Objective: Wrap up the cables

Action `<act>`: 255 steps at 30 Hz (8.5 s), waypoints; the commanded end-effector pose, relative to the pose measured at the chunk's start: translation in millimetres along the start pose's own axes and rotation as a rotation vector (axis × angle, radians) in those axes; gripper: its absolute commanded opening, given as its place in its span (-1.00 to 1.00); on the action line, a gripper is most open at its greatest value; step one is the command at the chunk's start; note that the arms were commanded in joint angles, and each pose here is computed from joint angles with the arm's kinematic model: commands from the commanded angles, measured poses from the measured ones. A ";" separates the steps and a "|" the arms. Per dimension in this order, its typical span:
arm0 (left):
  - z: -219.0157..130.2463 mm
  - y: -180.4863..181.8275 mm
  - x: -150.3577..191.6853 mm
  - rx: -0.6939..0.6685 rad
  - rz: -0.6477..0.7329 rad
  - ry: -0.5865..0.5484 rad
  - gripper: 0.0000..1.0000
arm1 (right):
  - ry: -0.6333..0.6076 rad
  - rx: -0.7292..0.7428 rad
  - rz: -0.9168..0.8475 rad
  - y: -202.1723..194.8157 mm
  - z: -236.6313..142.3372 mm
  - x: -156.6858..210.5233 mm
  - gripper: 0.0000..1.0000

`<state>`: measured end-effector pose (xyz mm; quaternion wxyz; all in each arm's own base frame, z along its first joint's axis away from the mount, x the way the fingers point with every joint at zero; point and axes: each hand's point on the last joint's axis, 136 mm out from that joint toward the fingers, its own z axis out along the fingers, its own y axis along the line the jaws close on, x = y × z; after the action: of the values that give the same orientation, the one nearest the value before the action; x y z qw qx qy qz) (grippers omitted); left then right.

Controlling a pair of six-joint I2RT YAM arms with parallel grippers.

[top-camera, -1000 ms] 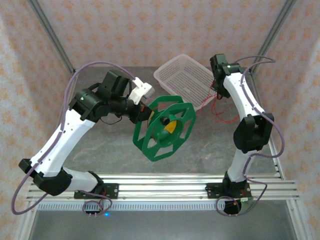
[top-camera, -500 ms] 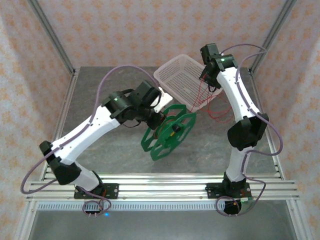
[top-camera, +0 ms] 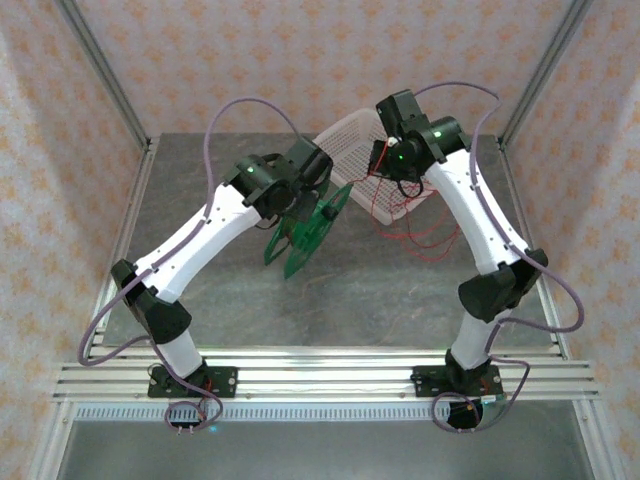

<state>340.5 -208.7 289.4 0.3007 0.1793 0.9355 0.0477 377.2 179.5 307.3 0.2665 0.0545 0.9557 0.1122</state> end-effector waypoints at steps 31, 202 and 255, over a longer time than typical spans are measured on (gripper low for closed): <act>19.8 91.5 13.5 -0.236 -0.165 0.000 -1.00 | 0.307 0.165 -0.374 -26.3 67.8 98.7 -1.00; 46.8 174.8 10.0 0.028 -1.323 -0.192 -1.00 | 0.429 -0.259 -0.358 38.8 43.6 306.7 -1.00; -73.7 151.6 -65.2 0.765 -1.150 -0.305 -1.00 | -0.160 -0.709 -0.304 93.5 6.9 132.8 0.66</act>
<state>398.0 -80.5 383.1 0.2824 -0.2988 0.7840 -0.4651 280.0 282.0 234.3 0.3396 -0.1592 0.8643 0.3350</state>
